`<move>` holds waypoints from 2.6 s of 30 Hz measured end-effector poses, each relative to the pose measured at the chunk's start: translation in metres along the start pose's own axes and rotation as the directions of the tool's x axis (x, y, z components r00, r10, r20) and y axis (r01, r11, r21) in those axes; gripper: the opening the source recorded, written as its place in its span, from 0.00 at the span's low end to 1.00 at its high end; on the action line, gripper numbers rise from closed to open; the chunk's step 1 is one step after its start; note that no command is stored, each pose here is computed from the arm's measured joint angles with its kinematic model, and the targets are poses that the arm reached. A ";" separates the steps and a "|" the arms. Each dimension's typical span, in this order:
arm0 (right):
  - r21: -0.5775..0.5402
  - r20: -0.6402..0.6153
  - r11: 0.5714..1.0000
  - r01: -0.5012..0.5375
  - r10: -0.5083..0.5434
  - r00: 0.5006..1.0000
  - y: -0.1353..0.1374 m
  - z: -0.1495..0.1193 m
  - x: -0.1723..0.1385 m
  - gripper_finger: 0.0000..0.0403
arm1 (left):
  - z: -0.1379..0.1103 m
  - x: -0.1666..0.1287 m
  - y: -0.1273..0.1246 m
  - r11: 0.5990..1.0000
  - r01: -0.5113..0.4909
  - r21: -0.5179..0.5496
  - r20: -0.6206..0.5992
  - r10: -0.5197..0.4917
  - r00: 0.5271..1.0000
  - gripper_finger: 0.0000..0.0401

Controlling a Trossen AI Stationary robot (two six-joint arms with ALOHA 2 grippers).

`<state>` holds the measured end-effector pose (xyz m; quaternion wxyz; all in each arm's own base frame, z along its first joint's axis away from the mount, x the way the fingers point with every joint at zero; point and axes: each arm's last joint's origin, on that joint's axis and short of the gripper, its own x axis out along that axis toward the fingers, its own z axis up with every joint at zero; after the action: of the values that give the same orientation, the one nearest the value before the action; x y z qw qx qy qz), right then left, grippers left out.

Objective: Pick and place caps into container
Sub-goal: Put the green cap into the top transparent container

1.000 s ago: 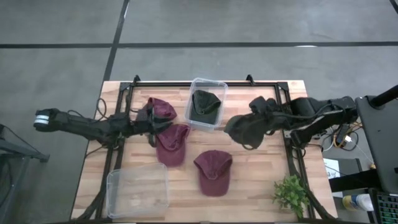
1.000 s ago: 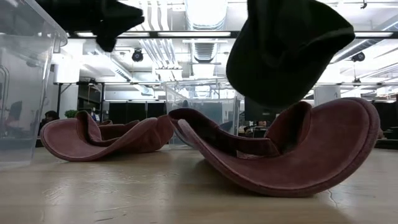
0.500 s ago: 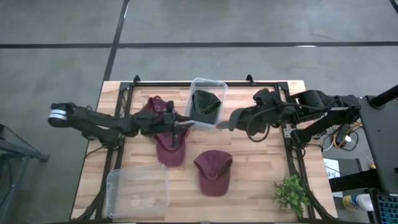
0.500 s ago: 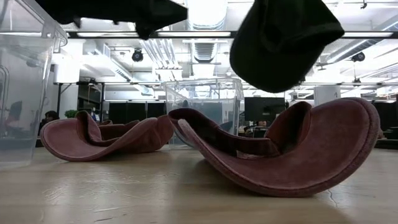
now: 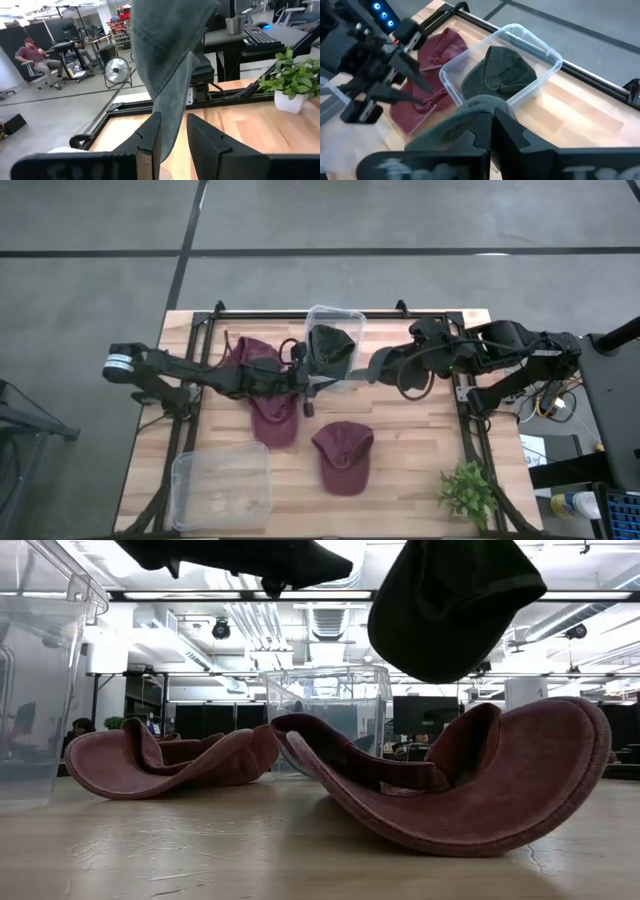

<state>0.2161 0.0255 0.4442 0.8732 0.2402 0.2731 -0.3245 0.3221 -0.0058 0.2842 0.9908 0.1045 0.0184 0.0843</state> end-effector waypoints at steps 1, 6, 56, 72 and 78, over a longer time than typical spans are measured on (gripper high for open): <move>0.003 0.004 1.000 0.002 -0.002 1.000 -0.001 0.001 0.000 0.02 | 0.001 0.002 0.000 1.000 -0.001 0.005 0.001 0.001 1.000 0.21; 0.012 0.009 1.000 0.014 -0.014 1.000 -0.003 0.004 0.002 0.02 | 0.003 0.010 -0.002 0.999 -0.001 0.032 0.004 0.001 1.000 0.21; -0.234 0.095 0.965 -0.118 0.143 0.985 0.014 0.019 0.004 0.04 | 0.032 -0.007 0.020 0.988 -0.157 0.005 -0.131 0.157 0.979 0.01; -0.386 0.248 0.918 0.089 0.011 0.969 0.010 0.025 0.001 0.51 | 0.030 -0.040 0.065 0.850 -0.358 -0.386 -0.322 0.240 0.916 0.01; -0.397 0.242 0.913 0.094 0.005 0.970 0.011 0.024 0.003 0.55 | 0.020 -0.039 0.094 0.741 -0.402 -0.538 -0.348 0.239 0.906 0.02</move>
<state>0.2334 0.0168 0.4625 0.9226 0.0069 0.2332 -0.3072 0.2692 0.0745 0.3243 0.9314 -0.2238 0.1004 0.2690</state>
